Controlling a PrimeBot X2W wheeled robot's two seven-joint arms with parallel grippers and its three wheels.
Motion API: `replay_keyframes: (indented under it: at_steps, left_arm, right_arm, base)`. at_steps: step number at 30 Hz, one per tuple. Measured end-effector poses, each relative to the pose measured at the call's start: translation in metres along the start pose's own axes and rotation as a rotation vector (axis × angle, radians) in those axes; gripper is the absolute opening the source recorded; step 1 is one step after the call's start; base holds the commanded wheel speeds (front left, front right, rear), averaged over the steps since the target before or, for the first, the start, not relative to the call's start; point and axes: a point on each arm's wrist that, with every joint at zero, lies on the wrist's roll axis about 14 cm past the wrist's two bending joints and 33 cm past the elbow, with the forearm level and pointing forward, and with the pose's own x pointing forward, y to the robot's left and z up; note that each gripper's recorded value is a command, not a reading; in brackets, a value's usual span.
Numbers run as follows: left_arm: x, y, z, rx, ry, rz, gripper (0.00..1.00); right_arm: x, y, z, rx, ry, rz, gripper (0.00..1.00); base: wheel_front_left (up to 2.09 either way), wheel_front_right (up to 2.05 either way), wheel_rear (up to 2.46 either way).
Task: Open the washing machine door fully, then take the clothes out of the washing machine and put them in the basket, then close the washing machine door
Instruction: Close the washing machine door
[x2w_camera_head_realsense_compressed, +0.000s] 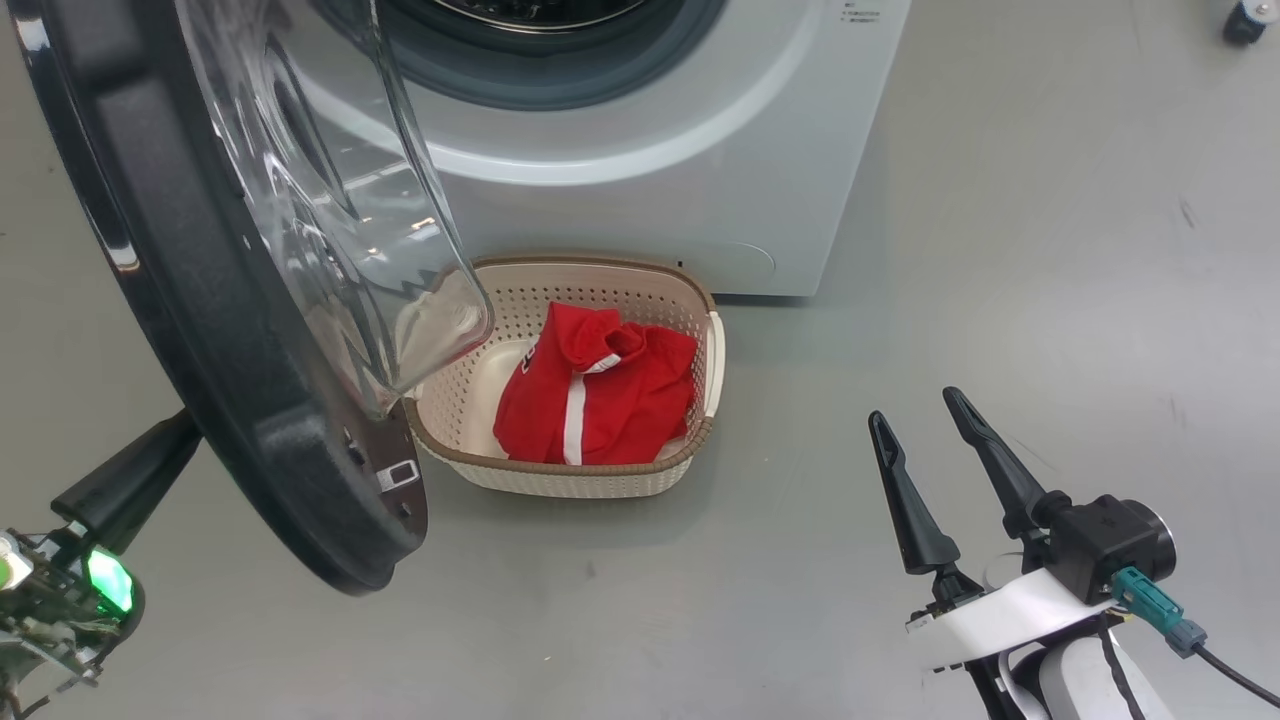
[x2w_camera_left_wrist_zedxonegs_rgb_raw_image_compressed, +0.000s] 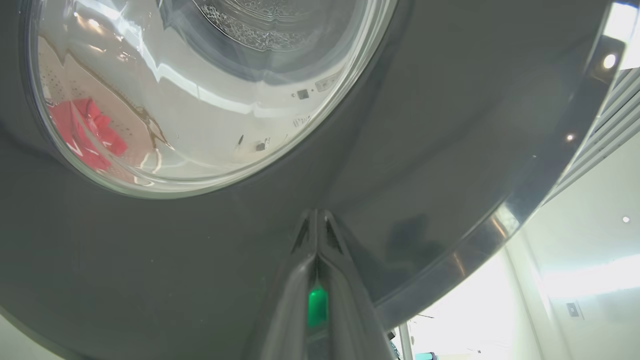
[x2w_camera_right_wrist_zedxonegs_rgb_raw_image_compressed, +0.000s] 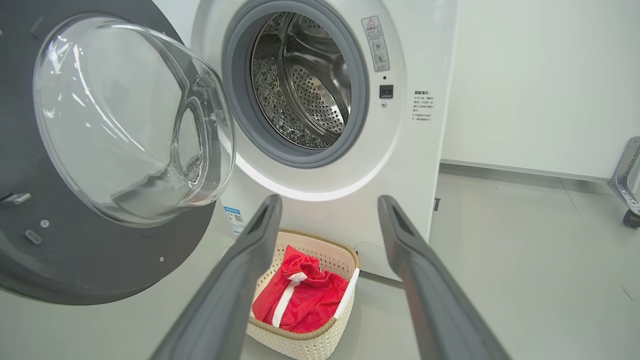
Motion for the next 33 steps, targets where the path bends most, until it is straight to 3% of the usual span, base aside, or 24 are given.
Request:
replay_keyframes:
  at_steps: [21,33]
  left_arm:
    - [0.081,0.014,-0.048,-0.061,0.270,-0.012,0.00]
    - [0.136,0.020,-0.052,-0.107,0.326,-0.020,0.00]
  right_arm:
    - [-0.026,-0.060,0.014,0.001,-0.035,-0.216,1.00]
    - [-0.046,-0.094,0.017,0.003,-0.038,-0.347,1.00]
  base:
    - [0.00,0.00,0.00]
    - [0.00,0.00,0.00]
